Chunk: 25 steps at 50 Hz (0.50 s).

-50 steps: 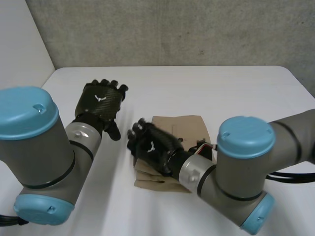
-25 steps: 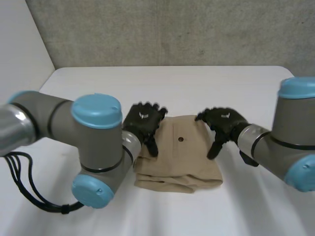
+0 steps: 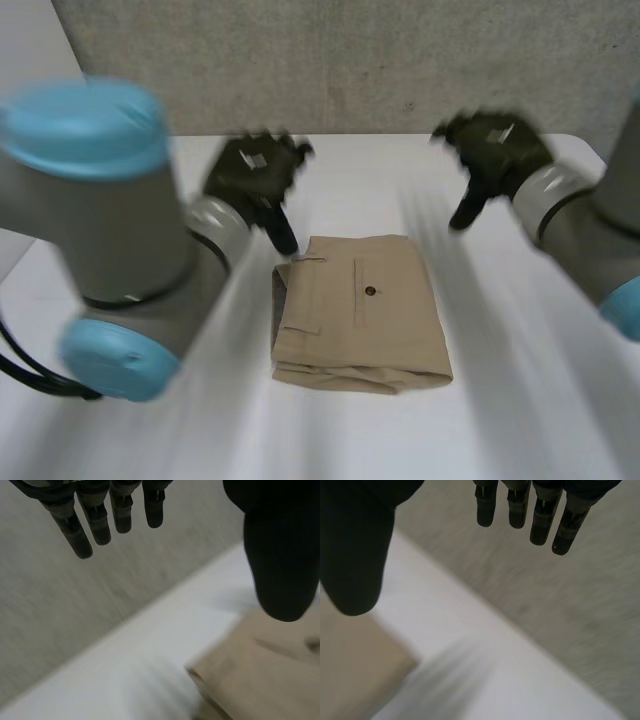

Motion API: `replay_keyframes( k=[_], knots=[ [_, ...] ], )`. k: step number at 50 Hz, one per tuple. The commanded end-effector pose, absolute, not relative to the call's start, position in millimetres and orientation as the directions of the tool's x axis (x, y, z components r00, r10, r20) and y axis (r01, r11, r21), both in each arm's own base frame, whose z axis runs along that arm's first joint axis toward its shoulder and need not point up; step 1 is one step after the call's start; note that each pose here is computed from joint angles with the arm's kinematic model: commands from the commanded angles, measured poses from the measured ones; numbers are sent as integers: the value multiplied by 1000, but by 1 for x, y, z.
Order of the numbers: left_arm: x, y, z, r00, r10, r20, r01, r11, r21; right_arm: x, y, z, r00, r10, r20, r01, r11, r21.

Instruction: Fold the shorts.

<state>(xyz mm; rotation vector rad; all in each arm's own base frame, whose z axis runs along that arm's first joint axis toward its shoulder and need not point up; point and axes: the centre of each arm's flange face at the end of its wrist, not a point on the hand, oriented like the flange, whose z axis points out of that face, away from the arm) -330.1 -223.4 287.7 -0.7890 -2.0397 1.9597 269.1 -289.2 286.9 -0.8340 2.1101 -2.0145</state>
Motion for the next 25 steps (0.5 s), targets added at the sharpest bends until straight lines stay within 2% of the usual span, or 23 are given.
replay_keyframes(
  k=[1, 4, 7, 12, 21, 25],
  knots=[
    [-270, -224, 365, -916, 359, -179, 153, -100, -983, 241, -267, 369, -944, -250, 217, -184, -149, -972],
    [-250, -222, 377, -934, 330, -136, 130, -40, -991, 234, -261, 374, -948, -233, 218, -196, -116, -974],
    [-246, -214, 378, -923, 379, -70, 90, 36, -995, 233, -257, 373, -944, -242, 226, -212, -84, -974],
    [-241, -219, 377, -911, 411, -6, 41, 77, -996, 232, -256, 371, -943, -245, 227, -217, -66, -974],
    [-237, -227, 373, -918, 397, 13, 16, 72, -997, 233, -257, 372, -937, -261, 230, -220, -68, -973],
    [-241, -228, 374, -914, 406, 17, -9, 22, -1000, 244, -261, 355, -897, -349, 270, -268, -57, -962]
  ],
)
